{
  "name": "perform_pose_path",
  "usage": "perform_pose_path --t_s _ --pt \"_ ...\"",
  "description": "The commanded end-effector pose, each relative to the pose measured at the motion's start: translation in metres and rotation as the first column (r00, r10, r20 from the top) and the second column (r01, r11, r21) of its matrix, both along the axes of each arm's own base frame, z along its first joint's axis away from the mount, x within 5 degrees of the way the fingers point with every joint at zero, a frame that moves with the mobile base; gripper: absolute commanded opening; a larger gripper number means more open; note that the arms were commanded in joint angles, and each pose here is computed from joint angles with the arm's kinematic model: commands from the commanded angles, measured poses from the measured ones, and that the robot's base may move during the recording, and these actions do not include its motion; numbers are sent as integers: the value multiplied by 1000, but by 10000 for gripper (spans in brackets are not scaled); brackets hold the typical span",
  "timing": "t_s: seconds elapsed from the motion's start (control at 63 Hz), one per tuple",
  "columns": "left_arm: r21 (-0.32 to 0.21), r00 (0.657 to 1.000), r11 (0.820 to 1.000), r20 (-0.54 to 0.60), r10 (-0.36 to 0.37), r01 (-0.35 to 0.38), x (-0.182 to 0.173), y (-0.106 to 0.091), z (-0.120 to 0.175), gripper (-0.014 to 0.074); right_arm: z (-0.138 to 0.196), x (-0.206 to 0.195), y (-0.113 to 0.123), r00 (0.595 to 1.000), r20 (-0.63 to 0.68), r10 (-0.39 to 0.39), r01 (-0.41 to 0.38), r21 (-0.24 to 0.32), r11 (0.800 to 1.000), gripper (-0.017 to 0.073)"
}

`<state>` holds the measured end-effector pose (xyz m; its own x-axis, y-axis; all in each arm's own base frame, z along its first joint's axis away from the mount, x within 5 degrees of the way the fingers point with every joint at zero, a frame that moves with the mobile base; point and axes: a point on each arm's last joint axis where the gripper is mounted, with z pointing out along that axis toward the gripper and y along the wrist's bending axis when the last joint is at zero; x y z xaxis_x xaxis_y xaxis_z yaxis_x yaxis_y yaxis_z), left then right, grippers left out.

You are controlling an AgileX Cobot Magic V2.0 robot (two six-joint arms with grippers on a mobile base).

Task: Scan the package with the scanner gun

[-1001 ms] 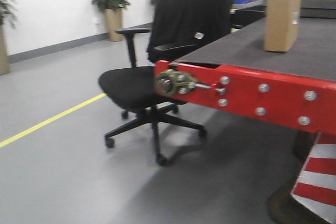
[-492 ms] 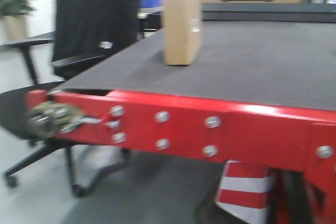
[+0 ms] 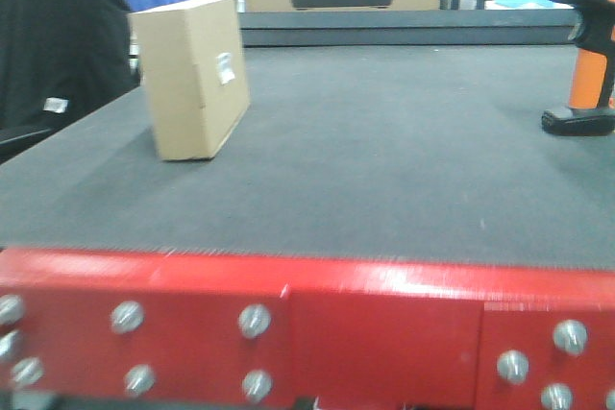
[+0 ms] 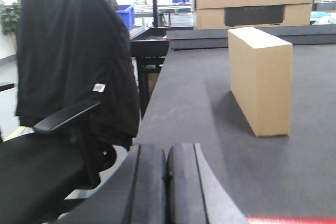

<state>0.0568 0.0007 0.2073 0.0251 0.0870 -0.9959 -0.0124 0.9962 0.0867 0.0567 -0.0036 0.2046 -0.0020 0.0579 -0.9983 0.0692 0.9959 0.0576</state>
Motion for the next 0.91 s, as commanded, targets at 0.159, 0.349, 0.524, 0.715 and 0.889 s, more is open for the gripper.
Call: perform_pose_path --t_s 0.159,0.349,0.524,0.715,0.889 --pt "3 1000 1000 26 -1 1 0 0 3 -111 2 0 0 1000 18 0 1 -12 1000 -162" --pt "3 1000 1000 26 -1 1 0 0 3 -111 2 0 0 1000 18 0 1 -12 1000 -162" --pt "3 1000 1000 26 -1 1 0 0 3 -111 2 0 0 1000 18 0 1 -12 1000 -162" --pt "3 1000 1000 26 -1 1 0 0 3 -111 2 0 0 1000 18 0 1 -12 1000 -162" --pt "3 1000 1000 26 -1 1 0 0 3 -111 2 0 0 1000 18 0 1 -12 1000 -162"
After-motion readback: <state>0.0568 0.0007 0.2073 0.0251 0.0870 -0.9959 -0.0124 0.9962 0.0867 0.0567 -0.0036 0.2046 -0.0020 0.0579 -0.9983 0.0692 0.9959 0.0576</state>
